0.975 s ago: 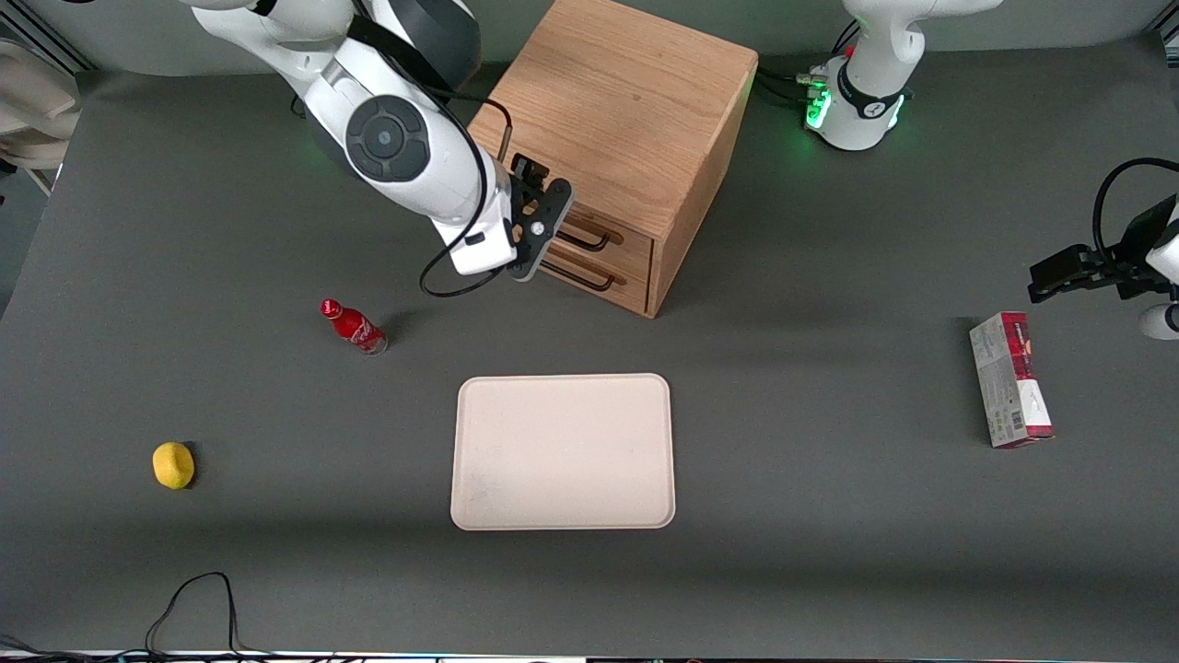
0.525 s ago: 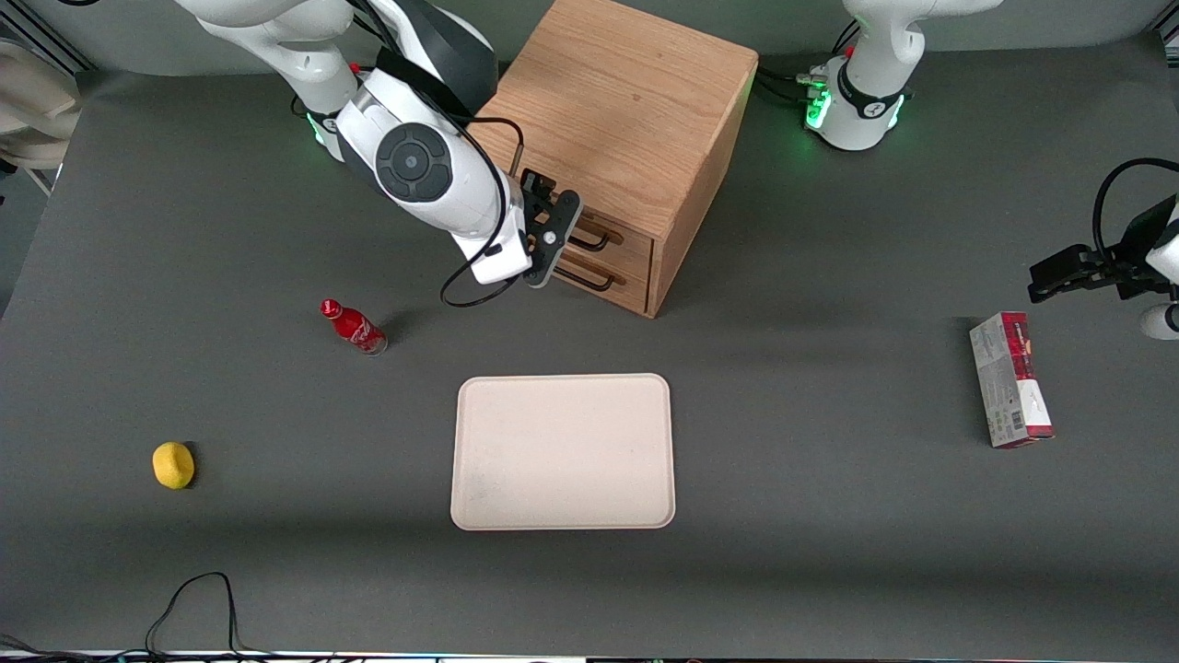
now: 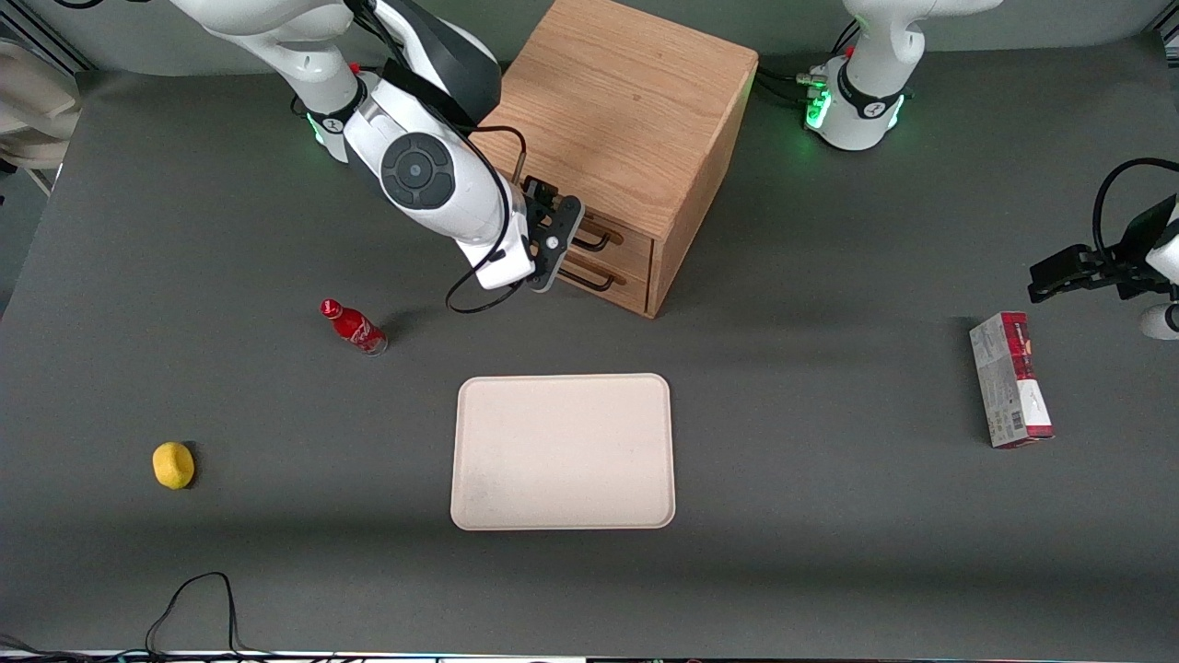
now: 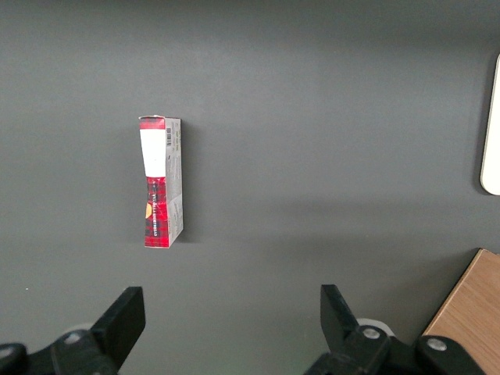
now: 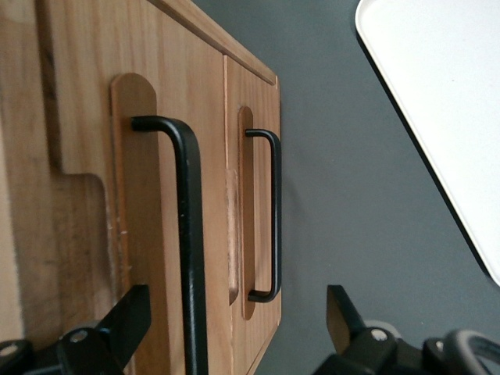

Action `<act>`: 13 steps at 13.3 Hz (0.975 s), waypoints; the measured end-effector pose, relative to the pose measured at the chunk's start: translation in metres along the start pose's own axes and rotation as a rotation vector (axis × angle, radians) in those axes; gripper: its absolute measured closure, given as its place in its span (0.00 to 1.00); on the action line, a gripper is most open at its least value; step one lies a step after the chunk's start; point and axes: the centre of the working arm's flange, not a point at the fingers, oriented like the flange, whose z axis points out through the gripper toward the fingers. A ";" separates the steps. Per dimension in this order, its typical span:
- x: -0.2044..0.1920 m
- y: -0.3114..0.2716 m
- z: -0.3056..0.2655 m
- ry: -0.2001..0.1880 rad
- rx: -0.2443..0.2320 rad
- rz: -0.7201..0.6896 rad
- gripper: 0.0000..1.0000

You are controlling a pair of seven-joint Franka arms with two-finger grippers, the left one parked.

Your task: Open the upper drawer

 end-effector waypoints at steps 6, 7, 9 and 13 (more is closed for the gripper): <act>0.000 0.014 0.016 -0.017 -0.010 -0.031 0.00; 0.001 0.015 0.017 -0.019 -0.011 -0.039 0.00; 0.001 0.016 0.016 -0.018 -0.018 -0.048 0.00; -0.005 0.052 -0.005 0.011 -0.063 -0.058 0.00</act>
